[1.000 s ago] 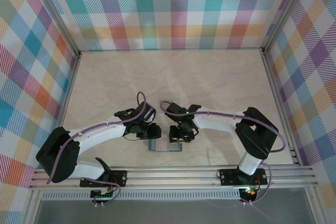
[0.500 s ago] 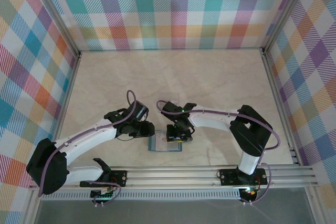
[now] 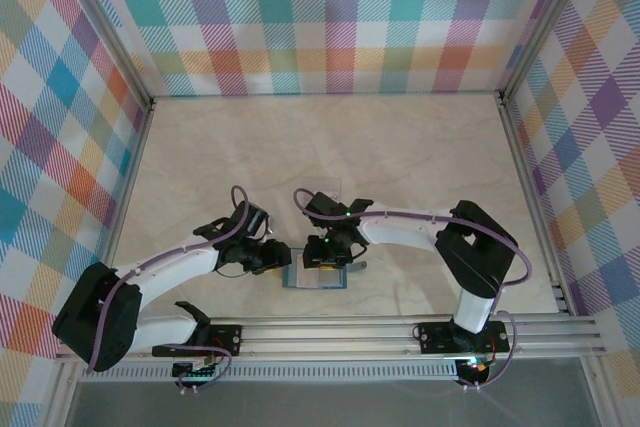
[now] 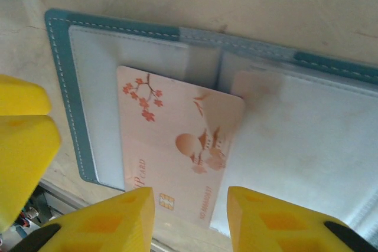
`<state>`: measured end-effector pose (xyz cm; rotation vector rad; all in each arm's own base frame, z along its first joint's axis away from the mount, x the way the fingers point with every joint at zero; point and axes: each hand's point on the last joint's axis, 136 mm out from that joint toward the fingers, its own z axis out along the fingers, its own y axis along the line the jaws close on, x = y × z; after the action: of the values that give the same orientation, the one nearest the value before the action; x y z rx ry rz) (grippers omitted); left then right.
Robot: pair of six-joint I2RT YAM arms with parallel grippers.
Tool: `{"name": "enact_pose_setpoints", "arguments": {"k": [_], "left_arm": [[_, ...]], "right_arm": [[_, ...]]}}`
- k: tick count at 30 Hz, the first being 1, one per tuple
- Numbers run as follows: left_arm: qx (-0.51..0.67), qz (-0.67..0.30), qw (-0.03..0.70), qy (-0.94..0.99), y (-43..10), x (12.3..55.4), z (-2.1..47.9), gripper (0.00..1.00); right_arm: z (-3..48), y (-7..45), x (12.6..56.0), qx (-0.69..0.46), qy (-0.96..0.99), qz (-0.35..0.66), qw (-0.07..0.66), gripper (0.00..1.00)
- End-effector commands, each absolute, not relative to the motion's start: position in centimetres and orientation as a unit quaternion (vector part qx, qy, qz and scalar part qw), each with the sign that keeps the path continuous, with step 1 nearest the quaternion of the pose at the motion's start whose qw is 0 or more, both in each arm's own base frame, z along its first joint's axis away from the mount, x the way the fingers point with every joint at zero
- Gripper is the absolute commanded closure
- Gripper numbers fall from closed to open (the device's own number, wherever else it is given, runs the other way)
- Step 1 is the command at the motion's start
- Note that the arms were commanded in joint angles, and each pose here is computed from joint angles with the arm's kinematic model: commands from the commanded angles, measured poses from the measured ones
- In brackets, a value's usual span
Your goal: Take the credit cards out of the card holder
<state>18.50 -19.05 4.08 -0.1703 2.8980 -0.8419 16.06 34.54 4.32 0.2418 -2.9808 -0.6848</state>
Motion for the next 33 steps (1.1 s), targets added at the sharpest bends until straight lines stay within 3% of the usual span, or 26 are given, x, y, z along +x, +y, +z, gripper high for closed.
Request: {"name": "enact_pose_setpoints", "arguments": {"k": [1, 12, 26, 33], "left_arm": [[-0.060, -0.300, 0.054, 0.951, -19.4, 18.7, 3.9, 0.59], [-0.049, -0.354, 0.043, 0.933, -21.3, 19.1, 3.9, 0.60], [-0.044, -0.406, 0.050, 0.911, -22.8, 19.5, 6.1, 0.76], [-0.049, -0.422, 0.045, 0.904, -23.5, 19.7, 6.3, 0.80]], "right_arm": [[2.9, 34.7, 15.3, 0.075, -0.971, -0.221, 0.057, 0.60], [1.9, 34.1, 15.1, 0.066, -0.971, -0.221, 0.058, 0.53], [2.7, 34.4, 15.4, 0.040, -0.956, -0.287, 0.041, 0.37], [2.6, 34.7, 15.3, 0.036, -0.950, -0.306, 0.043, 0.35]]}}
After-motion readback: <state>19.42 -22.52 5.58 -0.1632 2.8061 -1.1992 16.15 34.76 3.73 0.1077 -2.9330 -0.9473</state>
